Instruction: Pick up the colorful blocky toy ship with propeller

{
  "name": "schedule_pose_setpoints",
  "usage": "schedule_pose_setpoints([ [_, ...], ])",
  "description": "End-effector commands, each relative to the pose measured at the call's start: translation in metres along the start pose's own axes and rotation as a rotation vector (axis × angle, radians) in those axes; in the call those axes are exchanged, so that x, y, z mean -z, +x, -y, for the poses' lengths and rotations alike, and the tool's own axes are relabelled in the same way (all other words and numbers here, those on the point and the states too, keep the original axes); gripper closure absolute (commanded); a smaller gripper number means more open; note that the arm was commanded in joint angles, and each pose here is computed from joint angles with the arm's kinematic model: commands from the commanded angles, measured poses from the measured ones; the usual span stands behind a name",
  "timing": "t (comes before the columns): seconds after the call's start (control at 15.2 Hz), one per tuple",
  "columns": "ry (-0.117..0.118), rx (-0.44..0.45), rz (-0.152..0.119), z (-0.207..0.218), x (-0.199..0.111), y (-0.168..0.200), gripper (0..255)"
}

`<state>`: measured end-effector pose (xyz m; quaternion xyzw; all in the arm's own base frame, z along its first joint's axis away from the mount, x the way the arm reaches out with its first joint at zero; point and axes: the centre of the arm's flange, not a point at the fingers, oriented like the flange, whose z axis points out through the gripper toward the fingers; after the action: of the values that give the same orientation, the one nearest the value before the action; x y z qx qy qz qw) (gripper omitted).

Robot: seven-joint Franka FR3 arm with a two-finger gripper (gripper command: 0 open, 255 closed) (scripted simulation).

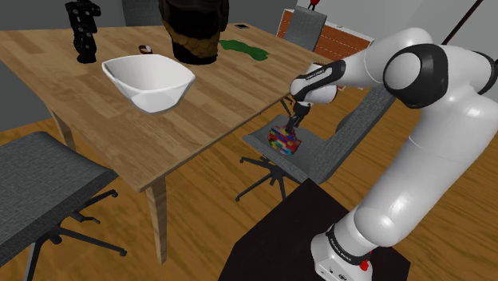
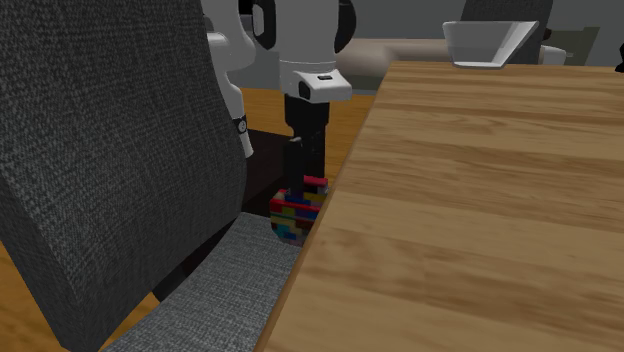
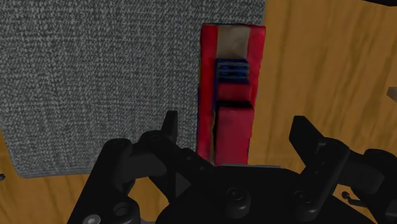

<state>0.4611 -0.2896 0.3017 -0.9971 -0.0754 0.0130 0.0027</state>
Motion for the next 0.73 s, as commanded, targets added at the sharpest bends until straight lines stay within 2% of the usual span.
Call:
schedule_pose_setpoints([
  [0.0,-0.001,0.000,0.000,0.000,-0.009,-0.001,0],
  [0.2,-0.001,0.000,0.000,-0.001,-0.028,-0.001,0],
  [0.33,-0.001,0.000,0.000,-0.001,-0.028,-0.001,0],
  [0.4,-0.001,0.000,0.000,-0.001,-0.028,-0.001,255],
  [0.66,-0.001,0.000,0.000,-0.001,-0.028,-0.001,255],
])
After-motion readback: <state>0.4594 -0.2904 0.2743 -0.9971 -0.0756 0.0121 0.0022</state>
